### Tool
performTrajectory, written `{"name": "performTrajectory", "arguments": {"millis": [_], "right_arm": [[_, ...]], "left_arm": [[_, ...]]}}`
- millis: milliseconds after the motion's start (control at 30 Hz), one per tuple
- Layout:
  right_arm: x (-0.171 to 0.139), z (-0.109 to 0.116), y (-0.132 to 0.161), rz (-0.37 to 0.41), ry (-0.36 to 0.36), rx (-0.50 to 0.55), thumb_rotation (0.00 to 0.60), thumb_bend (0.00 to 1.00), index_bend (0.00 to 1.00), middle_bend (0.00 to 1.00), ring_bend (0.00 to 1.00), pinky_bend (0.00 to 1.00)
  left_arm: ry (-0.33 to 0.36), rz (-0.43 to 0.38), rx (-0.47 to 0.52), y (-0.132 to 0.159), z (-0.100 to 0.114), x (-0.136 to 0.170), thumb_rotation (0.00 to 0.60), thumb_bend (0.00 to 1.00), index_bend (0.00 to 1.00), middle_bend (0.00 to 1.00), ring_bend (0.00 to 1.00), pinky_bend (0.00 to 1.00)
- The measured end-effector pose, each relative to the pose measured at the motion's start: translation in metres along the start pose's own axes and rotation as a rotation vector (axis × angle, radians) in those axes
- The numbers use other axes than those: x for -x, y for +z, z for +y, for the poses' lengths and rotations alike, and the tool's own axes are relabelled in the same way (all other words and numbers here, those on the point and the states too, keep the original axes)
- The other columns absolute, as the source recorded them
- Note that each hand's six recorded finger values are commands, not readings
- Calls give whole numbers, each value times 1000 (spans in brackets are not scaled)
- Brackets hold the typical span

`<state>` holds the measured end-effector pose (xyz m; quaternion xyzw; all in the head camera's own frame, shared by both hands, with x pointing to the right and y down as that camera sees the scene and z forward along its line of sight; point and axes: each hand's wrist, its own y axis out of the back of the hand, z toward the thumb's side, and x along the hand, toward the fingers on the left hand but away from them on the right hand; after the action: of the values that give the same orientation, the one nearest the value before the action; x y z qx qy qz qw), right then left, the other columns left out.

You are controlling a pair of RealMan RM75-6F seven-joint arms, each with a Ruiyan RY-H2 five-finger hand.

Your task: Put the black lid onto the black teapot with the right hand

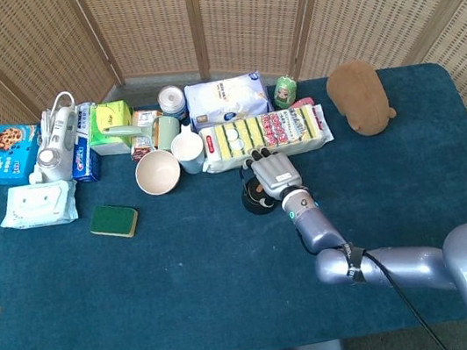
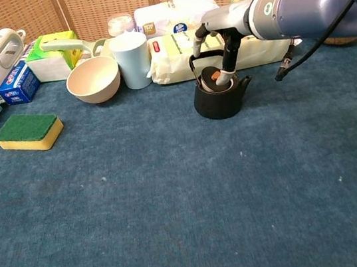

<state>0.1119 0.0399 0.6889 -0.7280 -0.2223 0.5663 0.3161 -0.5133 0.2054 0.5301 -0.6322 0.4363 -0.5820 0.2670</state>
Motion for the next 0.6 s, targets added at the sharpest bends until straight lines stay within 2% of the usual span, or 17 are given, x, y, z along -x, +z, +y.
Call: {"name": "performTrajectory", "arguments": {"millis": [300, 600], "right_arm": [[-6, 9, 5, 18, -30, 13, 600, 255, 156, 78, 68, 241], [6, 12, 9, 40, -135, 71, 600, 220, 141, 75, 65, 241]], "left_arm": [[0, -3, 2, 1, 0, 0, 600, 142, 0, 0, 0, 48], [1, -3, 3, 1, 0, 1, 600, 141, 0, 0, 0, 48]]}}
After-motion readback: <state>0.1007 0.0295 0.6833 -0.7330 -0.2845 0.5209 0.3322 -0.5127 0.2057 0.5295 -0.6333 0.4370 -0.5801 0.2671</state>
